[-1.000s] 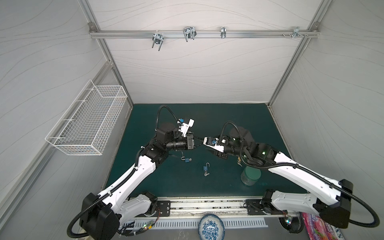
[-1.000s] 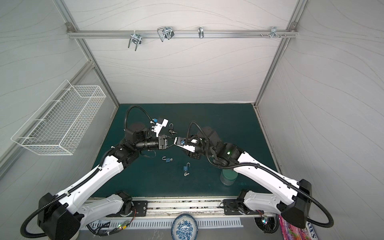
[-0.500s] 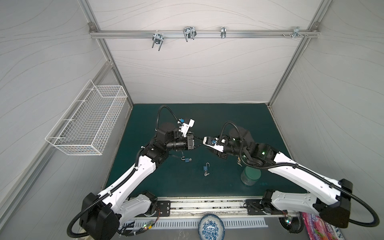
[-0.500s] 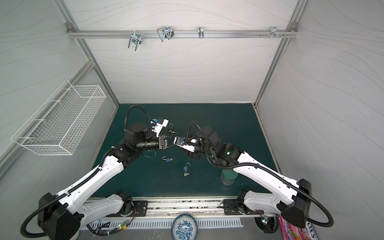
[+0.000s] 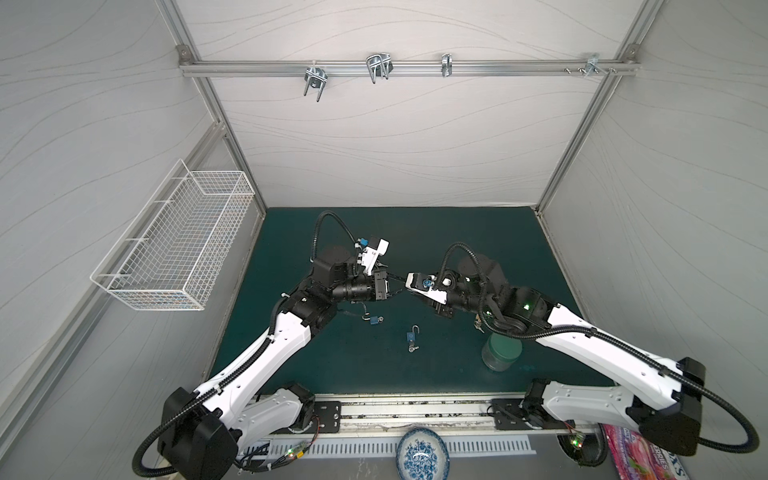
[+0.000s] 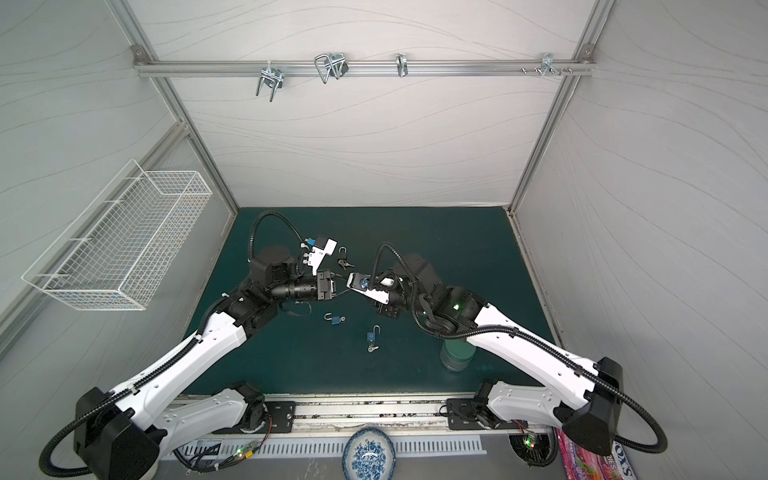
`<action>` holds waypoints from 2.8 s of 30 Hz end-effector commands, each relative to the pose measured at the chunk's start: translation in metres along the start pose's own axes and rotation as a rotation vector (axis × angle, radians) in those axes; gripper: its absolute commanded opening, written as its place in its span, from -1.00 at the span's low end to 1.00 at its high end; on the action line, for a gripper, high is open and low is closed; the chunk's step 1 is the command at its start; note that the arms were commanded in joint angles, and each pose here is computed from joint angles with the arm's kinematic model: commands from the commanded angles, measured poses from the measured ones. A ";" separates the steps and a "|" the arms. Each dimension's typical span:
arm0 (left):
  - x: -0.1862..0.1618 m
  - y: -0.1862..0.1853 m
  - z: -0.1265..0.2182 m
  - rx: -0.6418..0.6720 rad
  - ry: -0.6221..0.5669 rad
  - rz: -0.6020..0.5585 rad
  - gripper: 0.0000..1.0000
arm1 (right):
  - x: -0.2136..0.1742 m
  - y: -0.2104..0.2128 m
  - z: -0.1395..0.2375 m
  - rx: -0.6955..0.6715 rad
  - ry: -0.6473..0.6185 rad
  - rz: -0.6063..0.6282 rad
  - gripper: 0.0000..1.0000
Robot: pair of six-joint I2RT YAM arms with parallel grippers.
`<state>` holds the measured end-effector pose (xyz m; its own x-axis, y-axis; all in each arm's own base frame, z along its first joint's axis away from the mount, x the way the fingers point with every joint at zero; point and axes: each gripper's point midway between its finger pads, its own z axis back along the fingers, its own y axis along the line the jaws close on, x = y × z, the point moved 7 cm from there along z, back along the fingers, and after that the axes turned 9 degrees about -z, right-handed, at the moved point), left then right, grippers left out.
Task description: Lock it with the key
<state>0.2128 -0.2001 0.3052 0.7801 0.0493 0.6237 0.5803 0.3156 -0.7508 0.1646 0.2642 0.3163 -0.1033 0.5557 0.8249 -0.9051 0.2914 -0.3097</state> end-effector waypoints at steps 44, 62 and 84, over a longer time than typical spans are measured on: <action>-0.033 0.090 0.015 0.460 0.045 0.092 0.98 | -0.227 -0.156 -0.124 -0.170 0.735 -0.696 -1.00; -0.035 0.088 0.010 0.402 0.069 0.108 0.98 | -0.254 -0.157 -0.143 -0.140 0.839 -0.705 -0.60; -0.047 0.084 -0.003 0.594 0.092 0.004 0.98 | -0.173 -0.152 -0.077 -0.321 0.512 -0.931 0.15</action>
<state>0.2202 -0.1726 0.2022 0.8550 -0.0304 0.5178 0.3485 0.7730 -0.5301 0.3644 0.1810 0.1591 0.7982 0.3928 0.4567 -0.4699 0.8804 0.0641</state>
